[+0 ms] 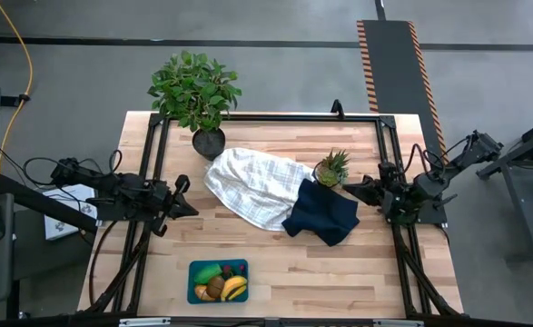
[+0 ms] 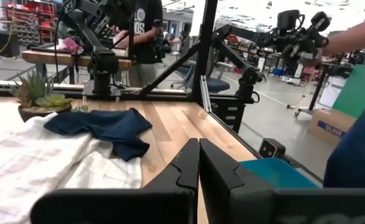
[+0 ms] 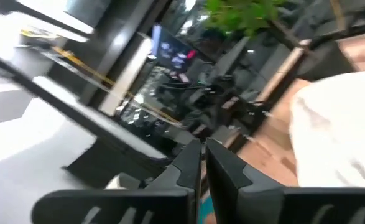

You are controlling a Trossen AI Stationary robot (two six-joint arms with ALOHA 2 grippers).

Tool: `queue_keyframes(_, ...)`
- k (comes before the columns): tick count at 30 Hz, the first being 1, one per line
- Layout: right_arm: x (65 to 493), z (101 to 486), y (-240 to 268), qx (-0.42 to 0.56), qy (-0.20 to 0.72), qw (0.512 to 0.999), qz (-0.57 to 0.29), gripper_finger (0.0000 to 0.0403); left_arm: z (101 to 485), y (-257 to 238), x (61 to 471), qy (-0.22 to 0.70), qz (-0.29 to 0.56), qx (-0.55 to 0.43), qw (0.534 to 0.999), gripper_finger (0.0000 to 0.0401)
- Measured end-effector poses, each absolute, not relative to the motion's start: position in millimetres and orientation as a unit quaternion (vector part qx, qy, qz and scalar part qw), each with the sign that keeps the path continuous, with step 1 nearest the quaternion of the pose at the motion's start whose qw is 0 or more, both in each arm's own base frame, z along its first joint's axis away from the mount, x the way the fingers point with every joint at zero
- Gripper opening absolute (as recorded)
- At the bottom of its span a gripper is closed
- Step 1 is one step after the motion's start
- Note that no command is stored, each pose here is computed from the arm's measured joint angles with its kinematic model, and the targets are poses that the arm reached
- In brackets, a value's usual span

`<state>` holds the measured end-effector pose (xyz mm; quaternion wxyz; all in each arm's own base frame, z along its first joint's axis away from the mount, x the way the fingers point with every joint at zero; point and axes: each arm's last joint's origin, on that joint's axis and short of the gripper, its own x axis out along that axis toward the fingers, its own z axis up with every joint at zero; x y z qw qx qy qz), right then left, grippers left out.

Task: Pick and placing Produce into tupperware
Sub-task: Return to Home Position

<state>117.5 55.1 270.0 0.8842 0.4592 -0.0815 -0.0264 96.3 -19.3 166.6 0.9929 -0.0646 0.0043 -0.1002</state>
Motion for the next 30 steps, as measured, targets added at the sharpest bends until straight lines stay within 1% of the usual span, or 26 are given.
queue_keyframes(2, 117, 275, 55, 0.45, -0.095, 0.888, -0.008, 0.0006, 167, -19, 96, 0.004, -0.101, -0.064, 0.993, 0.0)
queue_keyframes(5, 114, 286, 54, 0.419, -0.141, 0.897, 0.02, 0.0002, 167, -19, 96, 0.004, -0.101, -0.064, 0.993, 0.0001)
queue_keyframes(9, 106, 302, 51, 0.332, -0.207, 0.919, 0.052, 0.0, 167, -19, 96, 0.004, -0.101, -0.064, 0.993, 0.0)
queue_keyframes(11, 103, 305, 50, 0.285, -0.226, 0.93, 0.05, 0.0, 167, -19, 96, 0.004, -0.101, -0.064, 0.993, 0.0001)
queue_keyframes(15, 100, 307, 48, 0.214, -0.236, 0.947, 0.033, 0.0, 167, -19, 96, 0.004, -0.101, -0.064, 0.993, 0.0)
queue_keyframes(23, 95, 307, 45, 0.129, -0.237, 0.963, 0.016, 0.0, 167, -19, 96, 0.004, -0.101, -0.064, 0.993, 0.0001)
queue_keyframes(30, 69, 314, 27, 0.077, -0.282, 0.956, -0.02, 0.0, 167, -19, 96, 0.004, -0.101, -0.064, 0.993, 0.0001)
